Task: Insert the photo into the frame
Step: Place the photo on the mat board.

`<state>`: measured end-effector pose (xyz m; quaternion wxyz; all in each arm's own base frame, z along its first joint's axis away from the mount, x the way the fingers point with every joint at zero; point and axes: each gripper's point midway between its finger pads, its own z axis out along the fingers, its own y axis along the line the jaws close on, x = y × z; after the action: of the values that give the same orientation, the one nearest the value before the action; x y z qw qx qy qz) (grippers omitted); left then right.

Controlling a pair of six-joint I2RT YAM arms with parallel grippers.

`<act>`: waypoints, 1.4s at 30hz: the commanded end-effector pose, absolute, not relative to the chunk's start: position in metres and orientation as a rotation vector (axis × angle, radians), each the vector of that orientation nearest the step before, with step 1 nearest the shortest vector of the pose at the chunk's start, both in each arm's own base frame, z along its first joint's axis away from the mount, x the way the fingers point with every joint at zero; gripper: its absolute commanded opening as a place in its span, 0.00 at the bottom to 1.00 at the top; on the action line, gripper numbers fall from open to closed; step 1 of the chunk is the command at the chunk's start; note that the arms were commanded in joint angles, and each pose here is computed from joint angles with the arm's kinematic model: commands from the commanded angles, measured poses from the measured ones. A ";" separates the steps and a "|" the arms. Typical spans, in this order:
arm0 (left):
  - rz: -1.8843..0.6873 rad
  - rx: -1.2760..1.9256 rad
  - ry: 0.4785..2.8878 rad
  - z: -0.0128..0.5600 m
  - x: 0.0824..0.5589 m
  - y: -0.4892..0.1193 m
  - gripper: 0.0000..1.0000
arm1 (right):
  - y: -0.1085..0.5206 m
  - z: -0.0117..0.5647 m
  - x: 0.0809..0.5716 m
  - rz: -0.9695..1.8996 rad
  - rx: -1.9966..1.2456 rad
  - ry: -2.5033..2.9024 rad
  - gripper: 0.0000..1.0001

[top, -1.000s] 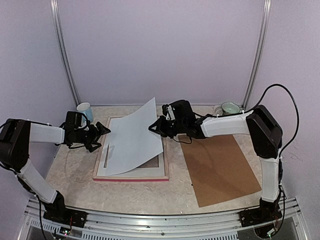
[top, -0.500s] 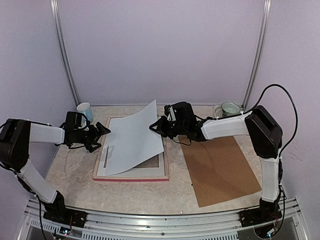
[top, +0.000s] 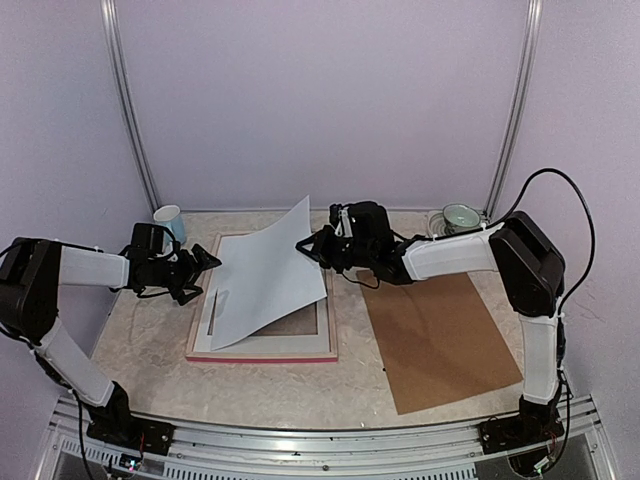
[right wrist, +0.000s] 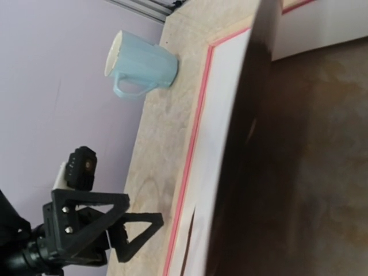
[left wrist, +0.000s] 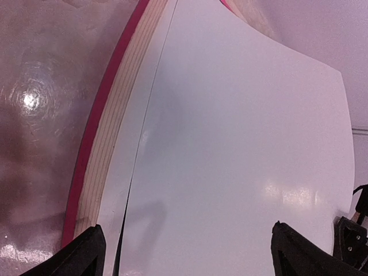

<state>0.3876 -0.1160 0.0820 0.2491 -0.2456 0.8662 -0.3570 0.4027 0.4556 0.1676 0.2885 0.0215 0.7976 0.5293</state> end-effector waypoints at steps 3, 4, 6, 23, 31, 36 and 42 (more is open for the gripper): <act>-0.997 -0.649 2.349 0.083 0.387 -0.119 0.99 | 0.464 0.164 0.399 1.364 0.026 2.172 0.11; -0.998 -0.646 2.349 0.084 0.387 -0.120 0.99 | 0.466 0.161 0.397 1.347 0.012 2.193 0.11; -0.999 -0.646 2.348 0.084 0.387 -0.120 0.99 | 0.467 0.156 0.392 1.338 0.004 2.232 0.11; -1.002 -0.649 2.349 0.083 0.386 -0.120 0.99 | 0.473 0.117 0.370 1.324 -0.132 2.457 0.08; -1.007 -0.651 2.349 0.083 0.386 -0.120 0.99 | 0.458 0.105 0.377 1.124 -0.175 2.519 0.00; -1.009 -0.651 2.348 0.083 0.386 -0.121 0.99 | 0.464 0.107 0.375 1.212 -0.174 2.498 0.00; -1.010 -0.651 2.346 0.083 0.386 -0.121 0.99 | 0.469 0.127 0.369 1.552 -0.064 2.355 0.00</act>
<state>0.3870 -0.1176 0.0821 0.2492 -0.2446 0.8637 -0.3635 0.3752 0.4660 0.1152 0.1821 -0.0462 0.8646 0.4660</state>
